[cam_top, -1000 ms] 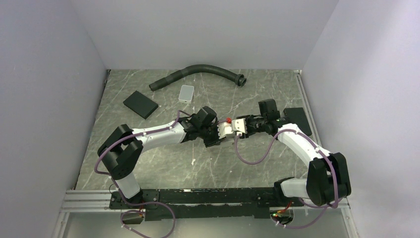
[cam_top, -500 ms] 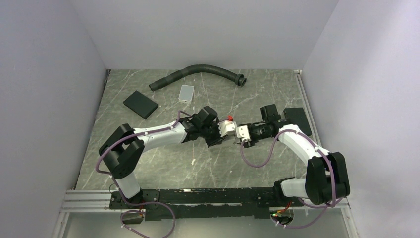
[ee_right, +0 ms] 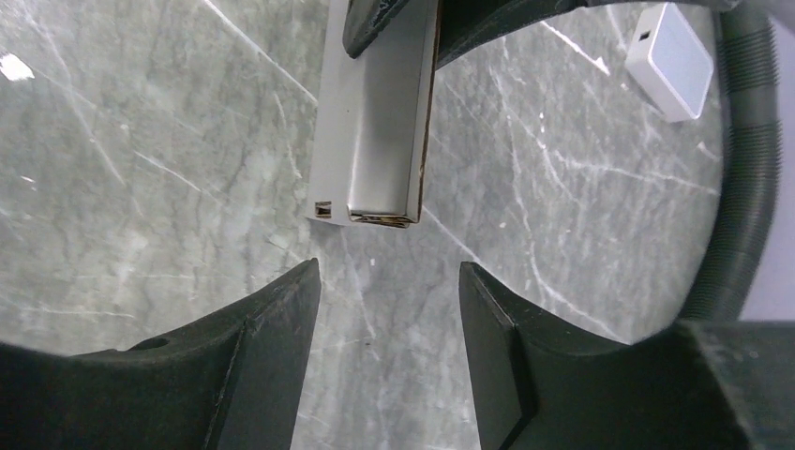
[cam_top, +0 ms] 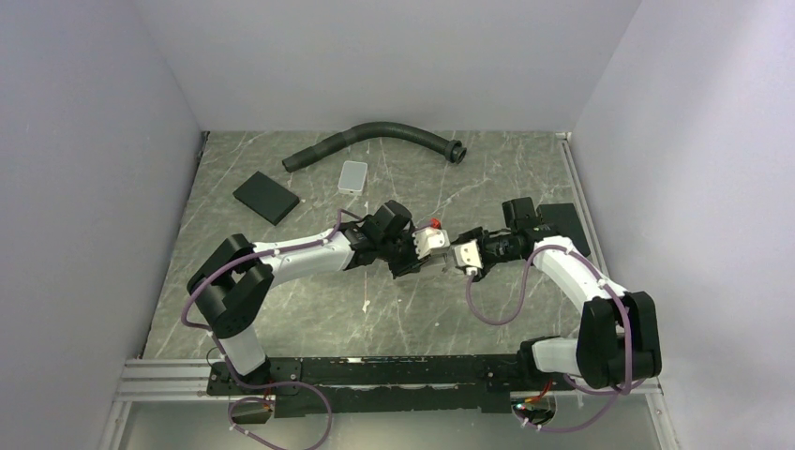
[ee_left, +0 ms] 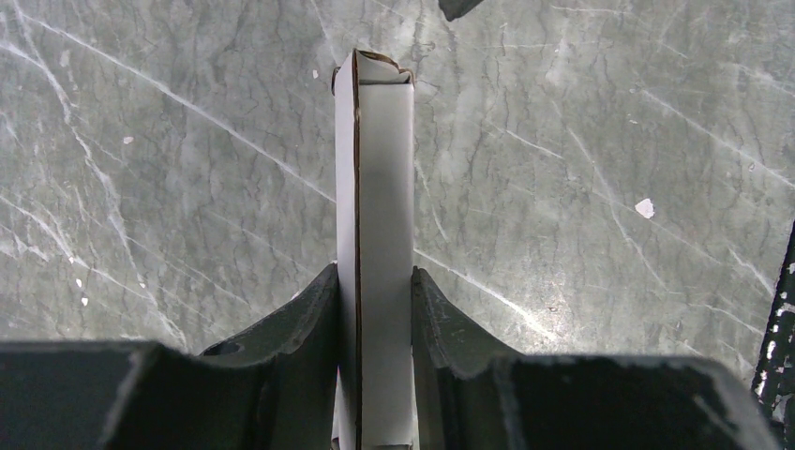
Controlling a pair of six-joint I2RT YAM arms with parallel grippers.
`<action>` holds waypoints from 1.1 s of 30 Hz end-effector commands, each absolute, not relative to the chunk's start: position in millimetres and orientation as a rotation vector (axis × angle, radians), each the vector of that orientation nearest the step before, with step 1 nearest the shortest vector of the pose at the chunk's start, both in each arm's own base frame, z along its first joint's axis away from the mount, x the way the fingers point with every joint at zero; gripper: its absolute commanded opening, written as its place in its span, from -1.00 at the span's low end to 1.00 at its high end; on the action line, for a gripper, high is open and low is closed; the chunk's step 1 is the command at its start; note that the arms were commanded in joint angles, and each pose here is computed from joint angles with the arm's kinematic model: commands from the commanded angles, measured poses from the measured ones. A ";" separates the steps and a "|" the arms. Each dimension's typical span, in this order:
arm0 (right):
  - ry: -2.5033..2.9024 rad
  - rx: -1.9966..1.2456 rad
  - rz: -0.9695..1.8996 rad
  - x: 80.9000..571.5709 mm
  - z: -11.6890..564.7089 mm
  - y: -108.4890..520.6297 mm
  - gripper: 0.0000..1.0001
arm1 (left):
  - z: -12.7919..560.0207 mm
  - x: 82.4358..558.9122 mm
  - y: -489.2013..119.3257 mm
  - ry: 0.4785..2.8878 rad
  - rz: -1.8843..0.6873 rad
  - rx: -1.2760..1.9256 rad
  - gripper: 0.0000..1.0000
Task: Fold the paper box
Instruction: Close the paper box at the center of the board.
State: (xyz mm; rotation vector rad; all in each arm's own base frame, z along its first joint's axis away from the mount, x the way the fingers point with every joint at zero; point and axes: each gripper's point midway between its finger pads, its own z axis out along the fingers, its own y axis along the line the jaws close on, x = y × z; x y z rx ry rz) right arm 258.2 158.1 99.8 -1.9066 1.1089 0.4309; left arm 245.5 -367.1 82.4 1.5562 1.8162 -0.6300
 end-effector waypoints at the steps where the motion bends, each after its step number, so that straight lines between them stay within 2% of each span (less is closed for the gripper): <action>1: 0.902 -1.938 0.363 266.2 112.3 166.7 0.19 | 48.7 230.5 -352.1 1.940 -0.619 1.610 -0.35; 9: 0.794 -1.978 0.366 273.3 115.7 176.2 -0.09 | 48.0 230.3 -353.6 1.934 -0.627 1.619 -0.35; 14: 0.766 -2.007 0.338 274.2 114.4 183.0 -0.16 | 46.8 231.1 -354.3 1.938 -0.625 1.623 -0.35; 27: 0.738 -2.068 0.272 273.3 114.0 181.5 -0.30 | 45.8 230.3 -353.2 1.947 -0.624 1.625 -0.34; 33: 0.727 -2.093 0.228 275.5 118.0 179.2 -0.26 | 46.9 230.8 -353.2 1.946 -0.620 1.630 -0.35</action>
